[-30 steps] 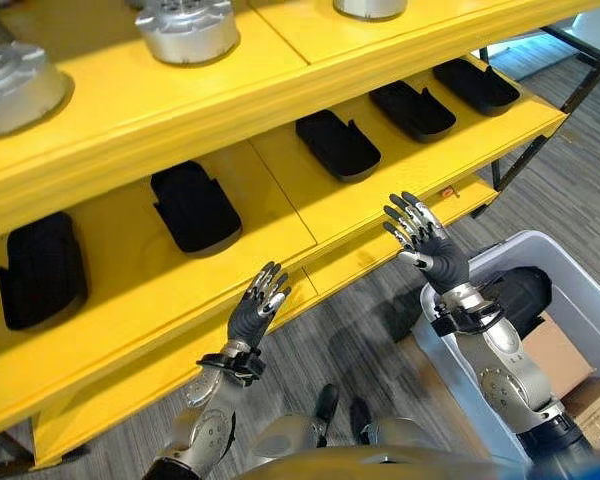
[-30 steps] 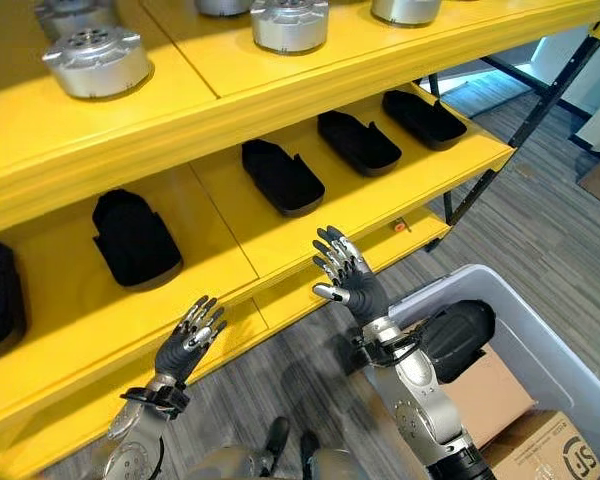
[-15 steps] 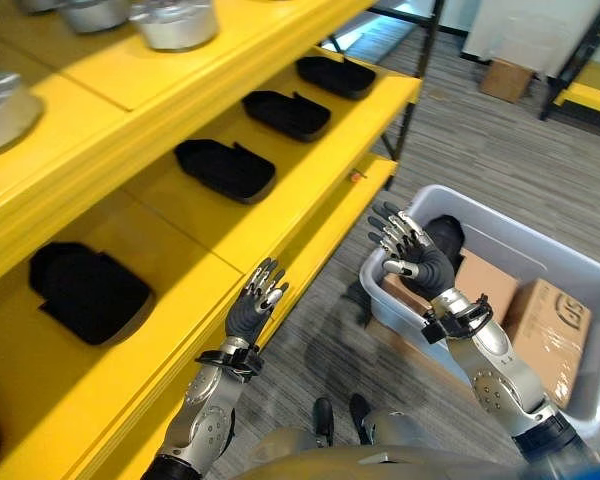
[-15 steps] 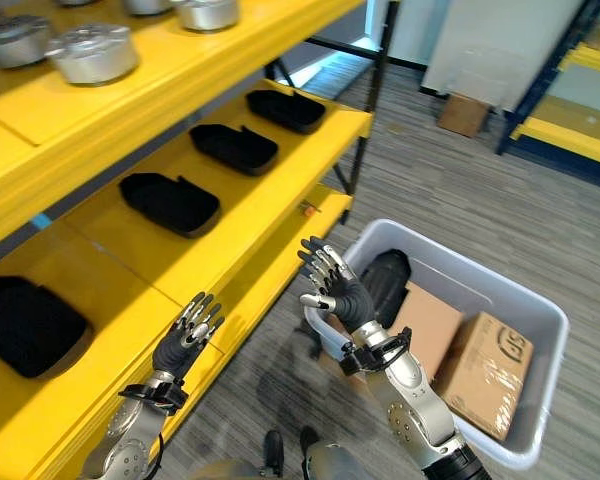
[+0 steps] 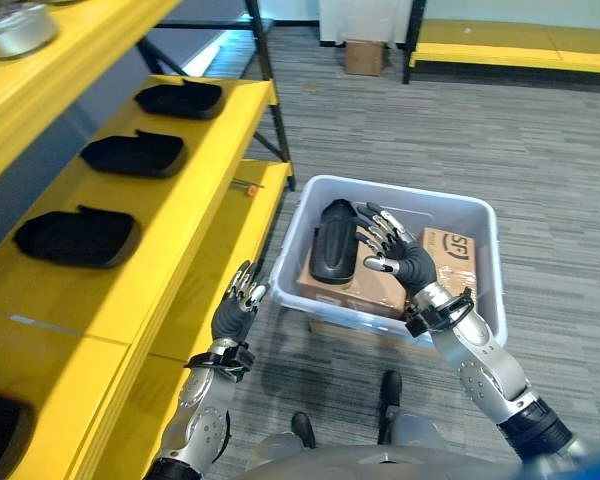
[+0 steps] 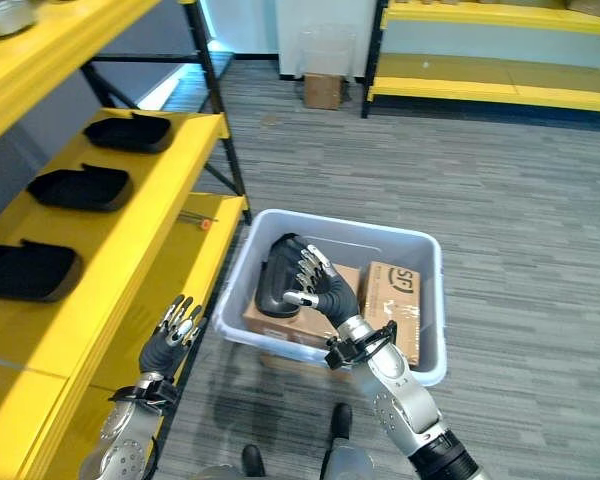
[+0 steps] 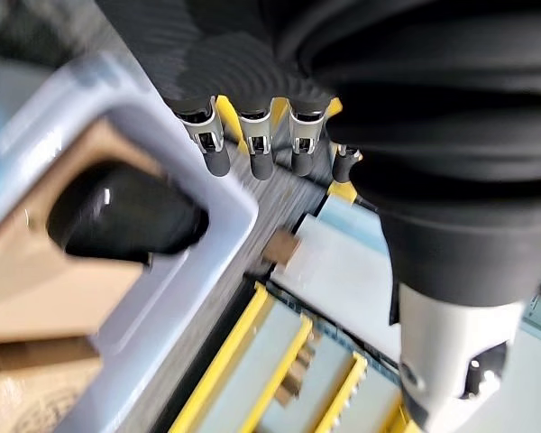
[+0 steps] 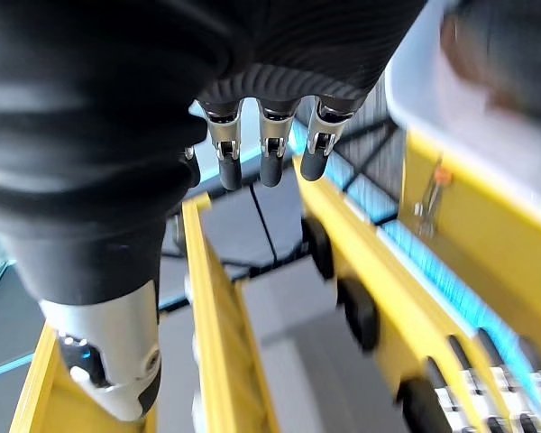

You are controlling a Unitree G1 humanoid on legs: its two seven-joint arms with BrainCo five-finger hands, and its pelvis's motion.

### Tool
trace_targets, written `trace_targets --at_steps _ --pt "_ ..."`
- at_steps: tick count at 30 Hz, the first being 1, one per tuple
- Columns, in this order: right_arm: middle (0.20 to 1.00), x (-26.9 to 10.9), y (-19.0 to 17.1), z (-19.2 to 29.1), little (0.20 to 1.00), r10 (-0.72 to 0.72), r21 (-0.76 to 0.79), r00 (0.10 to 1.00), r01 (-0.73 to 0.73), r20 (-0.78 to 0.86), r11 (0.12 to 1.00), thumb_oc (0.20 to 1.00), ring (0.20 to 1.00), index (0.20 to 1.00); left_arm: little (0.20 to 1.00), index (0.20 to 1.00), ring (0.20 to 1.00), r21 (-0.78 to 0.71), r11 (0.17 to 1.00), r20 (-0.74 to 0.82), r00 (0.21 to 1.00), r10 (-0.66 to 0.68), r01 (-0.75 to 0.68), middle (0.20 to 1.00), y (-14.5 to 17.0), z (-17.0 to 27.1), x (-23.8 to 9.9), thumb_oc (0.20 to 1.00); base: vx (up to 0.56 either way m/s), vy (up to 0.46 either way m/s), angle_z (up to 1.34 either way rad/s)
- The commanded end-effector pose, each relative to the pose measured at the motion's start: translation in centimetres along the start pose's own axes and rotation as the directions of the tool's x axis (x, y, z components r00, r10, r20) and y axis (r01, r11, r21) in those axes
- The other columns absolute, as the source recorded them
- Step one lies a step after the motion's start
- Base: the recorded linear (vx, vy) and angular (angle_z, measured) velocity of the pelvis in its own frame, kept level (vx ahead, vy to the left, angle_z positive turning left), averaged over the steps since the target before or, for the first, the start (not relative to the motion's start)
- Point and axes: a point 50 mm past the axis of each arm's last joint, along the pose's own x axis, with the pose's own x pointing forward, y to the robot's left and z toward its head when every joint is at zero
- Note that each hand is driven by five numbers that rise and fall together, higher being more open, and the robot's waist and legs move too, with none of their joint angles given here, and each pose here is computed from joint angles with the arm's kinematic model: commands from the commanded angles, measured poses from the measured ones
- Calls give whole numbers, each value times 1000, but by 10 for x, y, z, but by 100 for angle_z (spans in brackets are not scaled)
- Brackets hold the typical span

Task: Move parts from the plastic box to the shelf.

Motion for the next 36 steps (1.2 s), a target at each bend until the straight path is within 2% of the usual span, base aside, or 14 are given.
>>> trace_targets --at_steps 1,5,11,19,26,28,29,34,36 --pt "1000 11 12 30 1000 51 -17 984 -49 172 999 1000 1000 1000 1000 1000 1000 43 996 91 992 -87 83 1000 -11 23 12 1000 188 -240 16" --pt "1000 8 7 35 1000 15 -8 980 -14 199 1000 1000 1000 1000 1000 1000 1000 40 995 91 991 -96 93 1000 -16 22 17 1000 141 -264 21" --pt "1000 4 5 37 1000 8 -9 979 -6 205 1000 1000 1000 1000 1000 1000 1000 19 999 103 994 -28 26 1000 -7 22 10 1000 85 -174 5" --pt "1000 0 -9 36 1000 -61 -26 977 68 204 997 1000 1000 1000 1000 1000 1000 25 999 132 991 25 -29 1000 4 25 4 1000 139 228 -36" --pt "1000 -6 -11 34 1000 -79 -4 976 81 202 997 1000 1000 1000 1000 1000 1000 24 1000 142 990 9 -13 1000 3 28 4 1000 36 130 -20" --pt "1000 -3 -7 29 1000 -55 8 982 55 181 998 1000 1000 1000 1000 1000 1000 125 992 173 985 -13 -9 1000 6 42 5 1000 -36 472 4" --pt "1000 9 2 27 1000 -7 14 985 5 170 1000 1000 1000 1000 1000 1000 1000 202 979 220 974 -51 5 1000 1 59 16 1000 -87 380 -34" --pt "1000 12 5 28 1000 9 16 985 -12 170 1000 1000 1000 1000 1000 1000 1000 216 976 229 971 -62 12 1000 -2 62 20 1000 -26 78 -54" --pt "1000 26 23 37 1000 82 13 975 -86 208 996 1000 1000 1000 1000 1000 1000 307 949 308 935 -176 77 1000 -42 81 53 1000 3 107 -4"
